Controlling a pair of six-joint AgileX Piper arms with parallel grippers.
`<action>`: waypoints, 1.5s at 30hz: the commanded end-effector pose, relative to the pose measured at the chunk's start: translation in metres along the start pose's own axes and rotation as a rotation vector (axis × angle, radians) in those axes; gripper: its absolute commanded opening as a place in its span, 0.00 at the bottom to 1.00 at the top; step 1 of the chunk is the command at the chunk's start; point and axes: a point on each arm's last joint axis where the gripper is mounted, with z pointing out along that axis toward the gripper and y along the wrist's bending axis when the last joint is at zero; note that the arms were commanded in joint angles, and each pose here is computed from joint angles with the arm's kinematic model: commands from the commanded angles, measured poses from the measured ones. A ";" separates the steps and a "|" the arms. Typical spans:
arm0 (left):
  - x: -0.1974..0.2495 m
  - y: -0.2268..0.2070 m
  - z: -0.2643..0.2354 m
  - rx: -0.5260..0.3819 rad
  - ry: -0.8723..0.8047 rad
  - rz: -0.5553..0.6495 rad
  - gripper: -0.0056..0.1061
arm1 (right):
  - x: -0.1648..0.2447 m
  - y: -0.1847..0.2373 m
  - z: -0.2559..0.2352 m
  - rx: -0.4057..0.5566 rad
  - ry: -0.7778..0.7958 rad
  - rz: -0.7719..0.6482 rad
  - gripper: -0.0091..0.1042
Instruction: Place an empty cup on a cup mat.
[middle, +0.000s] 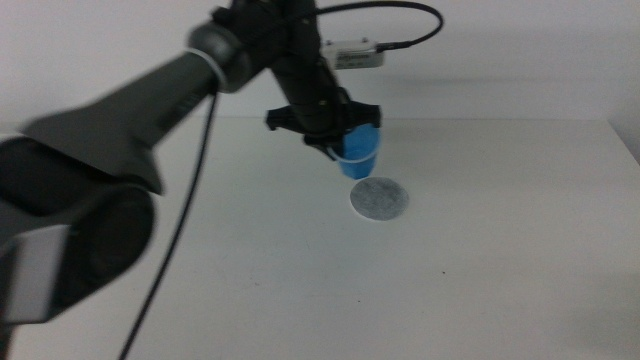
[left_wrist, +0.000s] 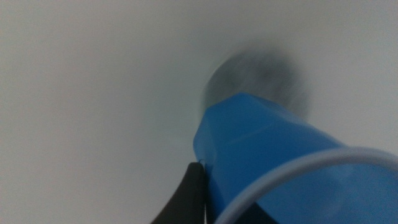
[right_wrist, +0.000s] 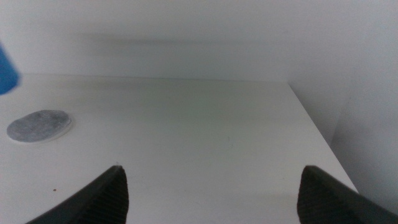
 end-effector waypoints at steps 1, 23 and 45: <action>-0.005 -0.015 0.012 0.025 -0.010 -0.008 0.03 | 0.000 0.000 0.000 0.000 -0.008 -0.010 0.90; -0.001 -0.015 0.067 0.049 0.070 -0.034 0.12 | 0.000 0.000 0.000 0.000 -0.008 -0.010 0.90; 0.027 -0.014 -0.123 -0.209 -0.217 0.128 0.89 | 0.000 0.000 0.000 0.000 -0.008 -0.010 0.90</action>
